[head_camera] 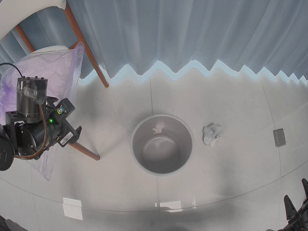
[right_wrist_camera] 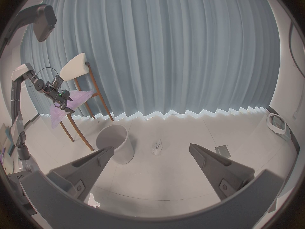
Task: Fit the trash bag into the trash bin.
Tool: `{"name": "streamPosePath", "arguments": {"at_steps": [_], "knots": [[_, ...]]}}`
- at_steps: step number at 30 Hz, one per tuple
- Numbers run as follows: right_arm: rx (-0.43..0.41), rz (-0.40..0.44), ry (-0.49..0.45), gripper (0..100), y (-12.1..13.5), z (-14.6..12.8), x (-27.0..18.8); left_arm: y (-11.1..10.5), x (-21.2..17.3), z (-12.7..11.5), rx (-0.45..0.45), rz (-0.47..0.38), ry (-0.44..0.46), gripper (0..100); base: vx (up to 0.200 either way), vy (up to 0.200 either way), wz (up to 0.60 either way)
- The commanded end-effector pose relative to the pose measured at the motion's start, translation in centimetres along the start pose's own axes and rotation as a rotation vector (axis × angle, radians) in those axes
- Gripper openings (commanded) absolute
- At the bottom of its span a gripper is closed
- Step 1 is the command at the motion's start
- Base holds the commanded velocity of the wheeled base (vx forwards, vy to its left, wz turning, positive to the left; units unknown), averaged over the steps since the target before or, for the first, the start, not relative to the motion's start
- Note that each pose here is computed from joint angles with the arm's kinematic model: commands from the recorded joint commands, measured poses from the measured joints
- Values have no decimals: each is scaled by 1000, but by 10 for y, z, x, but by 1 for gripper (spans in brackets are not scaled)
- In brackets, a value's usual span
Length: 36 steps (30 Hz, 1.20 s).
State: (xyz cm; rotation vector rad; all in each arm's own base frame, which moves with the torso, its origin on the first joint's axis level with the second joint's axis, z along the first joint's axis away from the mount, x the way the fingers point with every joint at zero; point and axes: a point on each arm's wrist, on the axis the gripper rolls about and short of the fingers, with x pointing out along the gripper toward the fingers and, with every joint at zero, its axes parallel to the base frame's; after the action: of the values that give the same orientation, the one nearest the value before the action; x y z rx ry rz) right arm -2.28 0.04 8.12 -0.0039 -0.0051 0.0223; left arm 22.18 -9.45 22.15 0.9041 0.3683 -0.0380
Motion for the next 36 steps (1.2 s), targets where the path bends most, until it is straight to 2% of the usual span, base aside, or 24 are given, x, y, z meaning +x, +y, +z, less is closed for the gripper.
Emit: {"name": "streamPosePath", "arguments": {"at_steps": [1,2,6,14,15,22,28,36], "knots": [[1,1,1,100,0,-5,0,1,20,0,15,23,34,100,0,0,0],[1,1,1,100,0,-5,0,8,31,6,11,65,8,100,0,0,0],[2,1,1,100,0,-5,0,14,47,6,42,110,0,100,0,0,0],[2,1,1,100,0,-5,0,9,55,3,53,88,-1,100,0,0,0],[2,1,1,100,0,-5,0,9,55,3,51,88,-1,0,0,0,0],[4,-2,1,100,0,-5,0,19,54,-1,30,113,3,0,0,0,0],[7,-7,1,100,0,-5,0,45,34,-5,-29,122,-102,0,0,0,0],[8,-7,1,100,0,-5,0,60,-18,-3,-318,80,-283,0,0,0,0]]}}
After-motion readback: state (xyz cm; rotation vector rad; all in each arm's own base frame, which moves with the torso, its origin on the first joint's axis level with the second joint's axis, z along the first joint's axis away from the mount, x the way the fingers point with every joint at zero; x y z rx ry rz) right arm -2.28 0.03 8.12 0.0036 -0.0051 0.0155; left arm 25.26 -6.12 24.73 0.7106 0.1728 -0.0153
